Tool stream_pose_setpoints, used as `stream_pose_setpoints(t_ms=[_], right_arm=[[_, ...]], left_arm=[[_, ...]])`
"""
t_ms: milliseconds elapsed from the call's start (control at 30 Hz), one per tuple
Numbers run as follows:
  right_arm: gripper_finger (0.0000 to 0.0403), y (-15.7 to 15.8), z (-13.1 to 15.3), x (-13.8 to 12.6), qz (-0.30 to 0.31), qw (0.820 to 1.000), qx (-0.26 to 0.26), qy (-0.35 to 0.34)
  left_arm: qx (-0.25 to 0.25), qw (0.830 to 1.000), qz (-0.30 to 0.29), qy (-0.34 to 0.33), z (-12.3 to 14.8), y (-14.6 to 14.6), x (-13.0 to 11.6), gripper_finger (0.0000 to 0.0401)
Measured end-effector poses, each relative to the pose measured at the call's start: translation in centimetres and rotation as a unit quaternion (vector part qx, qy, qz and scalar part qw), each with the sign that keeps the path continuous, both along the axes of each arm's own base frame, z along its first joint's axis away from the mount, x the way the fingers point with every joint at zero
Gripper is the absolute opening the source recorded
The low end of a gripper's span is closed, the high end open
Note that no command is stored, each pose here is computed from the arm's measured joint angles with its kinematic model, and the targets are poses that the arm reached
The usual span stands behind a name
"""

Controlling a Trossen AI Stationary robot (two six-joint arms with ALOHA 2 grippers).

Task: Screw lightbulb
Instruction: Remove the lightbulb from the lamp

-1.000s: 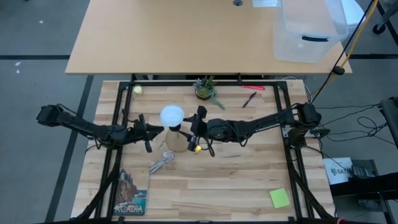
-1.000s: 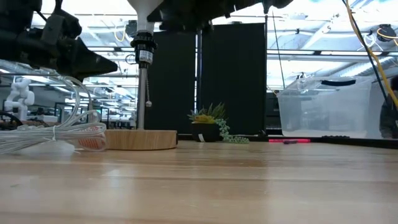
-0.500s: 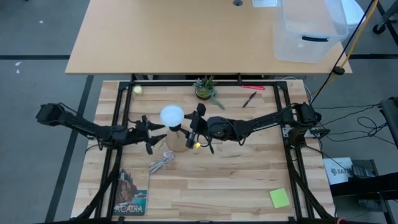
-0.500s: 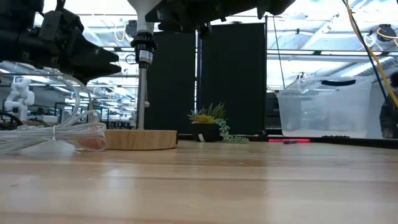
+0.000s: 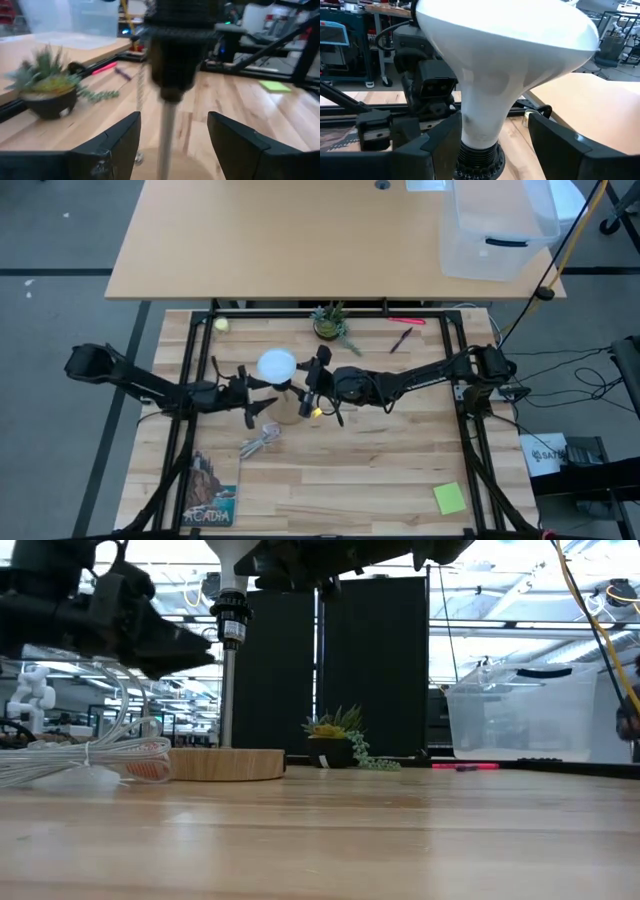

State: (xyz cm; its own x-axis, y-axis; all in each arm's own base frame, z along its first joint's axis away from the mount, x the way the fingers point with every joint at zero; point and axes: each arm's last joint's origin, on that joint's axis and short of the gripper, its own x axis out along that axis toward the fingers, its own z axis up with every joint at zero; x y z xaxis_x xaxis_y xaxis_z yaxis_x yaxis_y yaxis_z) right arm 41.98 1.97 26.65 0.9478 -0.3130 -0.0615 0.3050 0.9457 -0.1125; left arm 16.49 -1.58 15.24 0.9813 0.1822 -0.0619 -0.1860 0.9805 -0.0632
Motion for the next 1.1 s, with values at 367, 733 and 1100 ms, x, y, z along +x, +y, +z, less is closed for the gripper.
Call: stream_pose_setpoints(t_ms=[367,733,1100], right_arm=[[0.0222,-0.3,0.1,0.0,-0.002,1.000,0.008,-0.006],[0.0222,-0.2,0.2,0.1,0.011,1.000,0.013,-0.015],[0.0222,-0.7,0.3,0.1,0.005,1.000,0.013,-0.020]], left_arm=[[0.005,0.999,-0.017,0.034,-0.2,0.6,3.8,0.0236],[0.006,0.999,-0.020,0.050,-1.0,0.5,6.5,0.0171],[0.004,0.998,-0.002,0.060,-1.4,1.3,7.2,0.0060]])
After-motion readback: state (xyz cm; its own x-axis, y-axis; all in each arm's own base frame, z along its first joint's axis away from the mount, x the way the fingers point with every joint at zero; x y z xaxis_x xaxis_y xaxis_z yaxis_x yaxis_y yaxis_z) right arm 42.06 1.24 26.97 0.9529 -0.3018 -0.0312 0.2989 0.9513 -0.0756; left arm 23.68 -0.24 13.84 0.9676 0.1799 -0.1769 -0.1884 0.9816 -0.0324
